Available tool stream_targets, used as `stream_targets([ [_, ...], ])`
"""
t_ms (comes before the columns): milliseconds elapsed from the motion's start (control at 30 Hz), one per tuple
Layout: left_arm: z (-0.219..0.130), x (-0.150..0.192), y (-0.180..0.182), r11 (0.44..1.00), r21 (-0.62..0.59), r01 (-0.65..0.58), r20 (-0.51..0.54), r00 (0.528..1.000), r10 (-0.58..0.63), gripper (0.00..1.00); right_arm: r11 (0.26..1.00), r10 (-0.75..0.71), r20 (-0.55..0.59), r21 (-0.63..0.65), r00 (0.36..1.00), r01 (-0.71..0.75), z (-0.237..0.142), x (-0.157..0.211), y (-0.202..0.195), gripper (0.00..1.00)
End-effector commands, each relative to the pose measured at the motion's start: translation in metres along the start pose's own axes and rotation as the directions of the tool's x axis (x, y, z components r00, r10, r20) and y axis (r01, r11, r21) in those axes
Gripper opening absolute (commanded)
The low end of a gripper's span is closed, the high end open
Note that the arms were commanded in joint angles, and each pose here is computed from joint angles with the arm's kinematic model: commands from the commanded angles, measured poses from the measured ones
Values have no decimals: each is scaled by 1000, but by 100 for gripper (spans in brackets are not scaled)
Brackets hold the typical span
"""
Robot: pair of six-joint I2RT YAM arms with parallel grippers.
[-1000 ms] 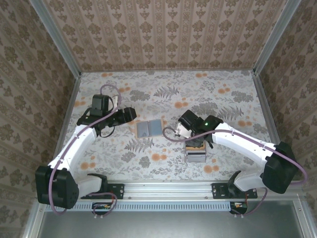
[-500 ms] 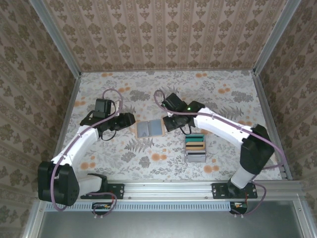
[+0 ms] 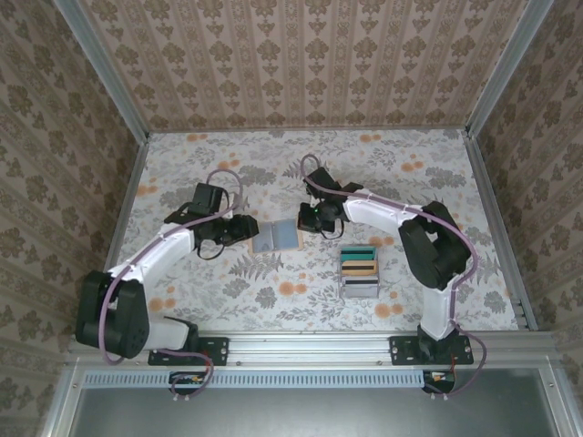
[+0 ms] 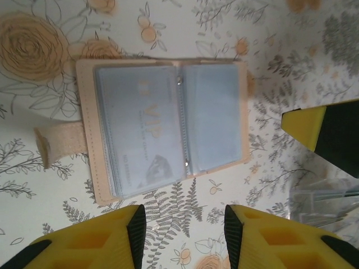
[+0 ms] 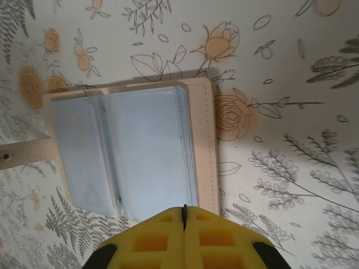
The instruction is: Take the credit cards out of the card holder
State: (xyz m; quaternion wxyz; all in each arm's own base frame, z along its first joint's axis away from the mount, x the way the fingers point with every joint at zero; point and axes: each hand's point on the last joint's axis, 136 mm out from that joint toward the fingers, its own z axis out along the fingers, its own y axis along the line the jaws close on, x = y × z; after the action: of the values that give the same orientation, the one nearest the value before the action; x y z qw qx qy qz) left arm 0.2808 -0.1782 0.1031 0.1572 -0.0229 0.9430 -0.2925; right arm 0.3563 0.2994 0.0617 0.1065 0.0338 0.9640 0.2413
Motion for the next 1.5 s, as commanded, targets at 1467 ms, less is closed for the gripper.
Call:
stream_targets([
  [1467, 68, 5, 20, 997, -72, 21, -158, 987, -32, 39, 990, 15, -169, 142, 985, 10, 41, 32, -20, 0],
])
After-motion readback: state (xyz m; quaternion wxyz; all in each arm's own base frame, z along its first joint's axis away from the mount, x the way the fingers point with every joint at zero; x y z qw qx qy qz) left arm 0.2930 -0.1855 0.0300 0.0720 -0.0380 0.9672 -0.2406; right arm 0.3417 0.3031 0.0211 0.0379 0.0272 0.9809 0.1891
